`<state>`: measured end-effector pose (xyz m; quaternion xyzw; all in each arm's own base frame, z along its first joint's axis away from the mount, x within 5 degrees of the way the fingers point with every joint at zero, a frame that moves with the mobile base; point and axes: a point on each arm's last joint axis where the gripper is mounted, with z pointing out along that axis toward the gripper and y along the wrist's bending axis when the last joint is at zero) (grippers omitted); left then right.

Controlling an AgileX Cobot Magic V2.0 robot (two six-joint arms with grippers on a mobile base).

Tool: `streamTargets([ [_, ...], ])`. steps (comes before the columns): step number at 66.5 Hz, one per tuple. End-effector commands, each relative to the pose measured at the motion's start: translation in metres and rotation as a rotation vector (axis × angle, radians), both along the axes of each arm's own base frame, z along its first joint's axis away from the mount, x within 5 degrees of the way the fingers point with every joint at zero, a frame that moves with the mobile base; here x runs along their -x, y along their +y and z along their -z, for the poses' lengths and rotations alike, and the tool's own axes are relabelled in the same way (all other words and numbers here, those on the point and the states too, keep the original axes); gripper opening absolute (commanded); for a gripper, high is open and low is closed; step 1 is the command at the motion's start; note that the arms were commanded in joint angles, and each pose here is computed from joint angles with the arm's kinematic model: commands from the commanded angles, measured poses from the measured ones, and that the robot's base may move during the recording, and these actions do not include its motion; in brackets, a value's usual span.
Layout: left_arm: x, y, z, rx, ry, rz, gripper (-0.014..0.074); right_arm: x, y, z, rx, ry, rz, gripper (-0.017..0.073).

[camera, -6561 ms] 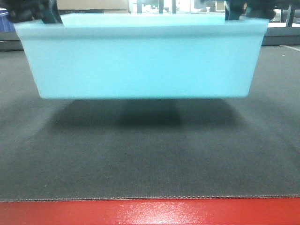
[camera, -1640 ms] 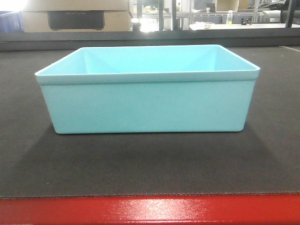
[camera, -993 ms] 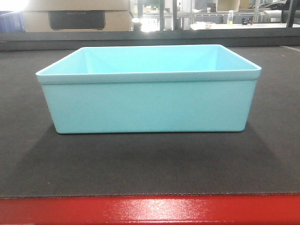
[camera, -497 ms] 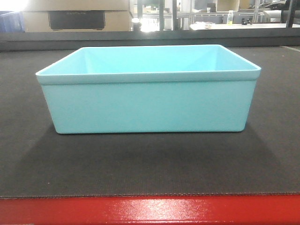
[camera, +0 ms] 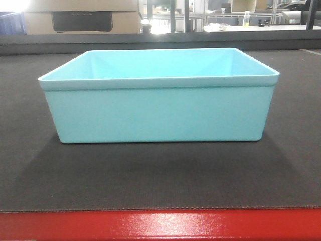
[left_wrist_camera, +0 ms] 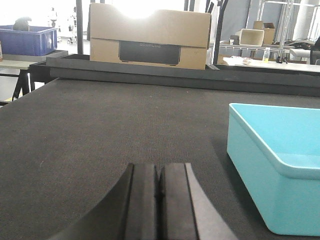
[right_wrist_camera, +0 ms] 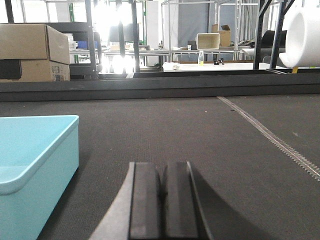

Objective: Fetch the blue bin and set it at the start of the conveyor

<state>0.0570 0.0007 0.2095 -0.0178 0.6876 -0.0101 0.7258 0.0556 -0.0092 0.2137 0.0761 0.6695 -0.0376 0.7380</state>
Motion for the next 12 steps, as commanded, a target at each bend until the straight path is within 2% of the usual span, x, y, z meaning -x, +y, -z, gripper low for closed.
streamTargets([
  [1,0.0008,0.0003,-0.0032,-0.003,-0.028,-0.005,-0.0111,0.0004,-0.0003,-0.0016,0.007,-0.018,0.006,-0.0162],
  [12,0.0008,0.0003,-0.0032,-0.003,-0.028,-0.005,-0.0111,0.0004,-0.0003,-0.0016,0.007,-0.018,0.006,-0.0162],
])
